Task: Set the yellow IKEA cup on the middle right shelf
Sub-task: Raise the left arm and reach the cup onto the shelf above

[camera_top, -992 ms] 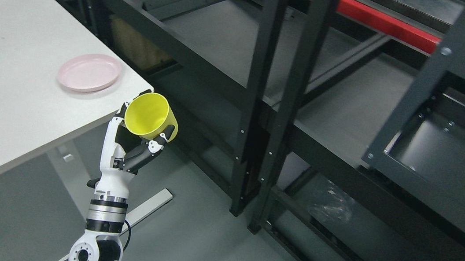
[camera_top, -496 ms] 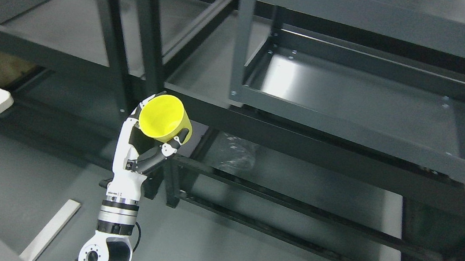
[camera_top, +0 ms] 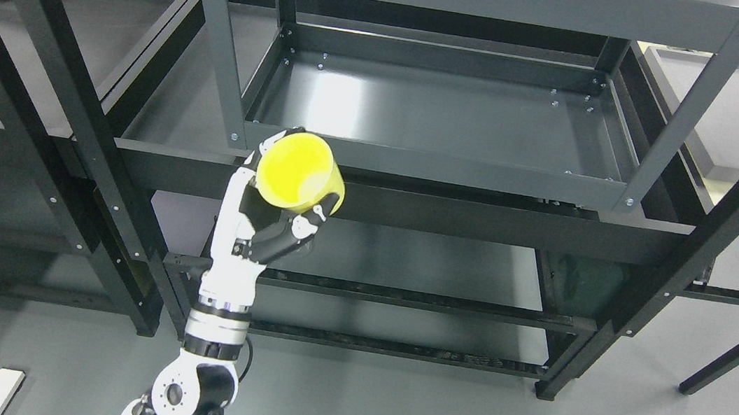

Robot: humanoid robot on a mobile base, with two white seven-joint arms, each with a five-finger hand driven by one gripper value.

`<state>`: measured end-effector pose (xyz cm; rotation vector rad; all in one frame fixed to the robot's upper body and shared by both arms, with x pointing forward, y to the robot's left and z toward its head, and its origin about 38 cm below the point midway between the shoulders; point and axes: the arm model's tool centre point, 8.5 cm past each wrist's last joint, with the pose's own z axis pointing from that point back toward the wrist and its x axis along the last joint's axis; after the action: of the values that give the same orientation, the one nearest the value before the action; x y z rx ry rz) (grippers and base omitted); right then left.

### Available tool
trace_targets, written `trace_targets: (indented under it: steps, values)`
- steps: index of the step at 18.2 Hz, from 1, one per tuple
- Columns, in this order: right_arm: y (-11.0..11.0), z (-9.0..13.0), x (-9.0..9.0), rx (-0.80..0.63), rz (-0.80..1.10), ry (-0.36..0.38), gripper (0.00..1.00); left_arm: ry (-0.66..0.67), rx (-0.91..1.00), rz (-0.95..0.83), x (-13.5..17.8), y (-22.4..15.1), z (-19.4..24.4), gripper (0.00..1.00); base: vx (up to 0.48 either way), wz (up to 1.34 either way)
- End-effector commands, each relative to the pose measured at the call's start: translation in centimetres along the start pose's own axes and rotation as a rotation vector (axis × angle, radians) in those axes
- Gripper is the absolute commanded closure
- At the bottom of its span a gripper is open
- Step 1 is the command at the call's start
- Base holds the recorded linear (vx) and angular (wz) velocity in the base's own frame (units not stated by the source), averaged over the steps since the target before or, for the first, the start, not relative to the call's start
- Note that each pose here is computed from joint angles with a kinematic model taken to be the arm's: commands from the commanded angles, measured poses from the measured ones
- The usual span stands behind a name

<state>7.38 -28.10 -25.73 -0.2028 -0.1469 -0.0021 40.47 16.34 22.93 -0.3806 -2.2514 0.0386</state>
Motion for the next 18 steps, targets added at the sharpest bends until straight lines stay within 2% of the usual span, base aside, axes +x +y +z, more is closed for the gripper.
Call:
trace_targets:
  steps: [1, 4, 9, 12, 16, 18]
  values:
    - [-1.0, -0.1, -0.9, -0.013, -0.004, 0.014, 0.01, -0.091, -0.127, -0.001, 2.0, -3.3, -4.1, 0.98, 0.066, -0.02]
    - [-1.0, -0.1, -0.9, -0.013, -0.003, 0.015, 0.01, -0.164, -0.19, 0.007, 3.9, -5.3, -6.5, 0.98, 0.047, -0.06]
    - [-1.0, -0.1, -0.9, -0.013, -0.003, 0.015, 0.01, -0.38, -0.284, -0.013, 10.7, -7.9, -11.6, 0.98, 0.056, -0.12]
    - [-1.0, -0.1, -0.9, -0.013, -0.003, 0.015, 0.01, -0.457, -0.321, -0.022, 13.6, -9.1, -13.6, 0.98, 0.066, -0.07]
    - [-1.0, -0.1, -0.9, -0.013, -0.003, 0.015, 0.01, -0.45, -0.31, -0.062, 16.8, -9.2, -16.7, 0.99, 0.068, -0.05]
    - [-1.0, -0.1, -0.9, -0.013, -0.003, 0.015, 0.01, -0.391, -0.297, -0.069, 17.5, -9.7, -18.1, 1.0, 0.102, 0.01]
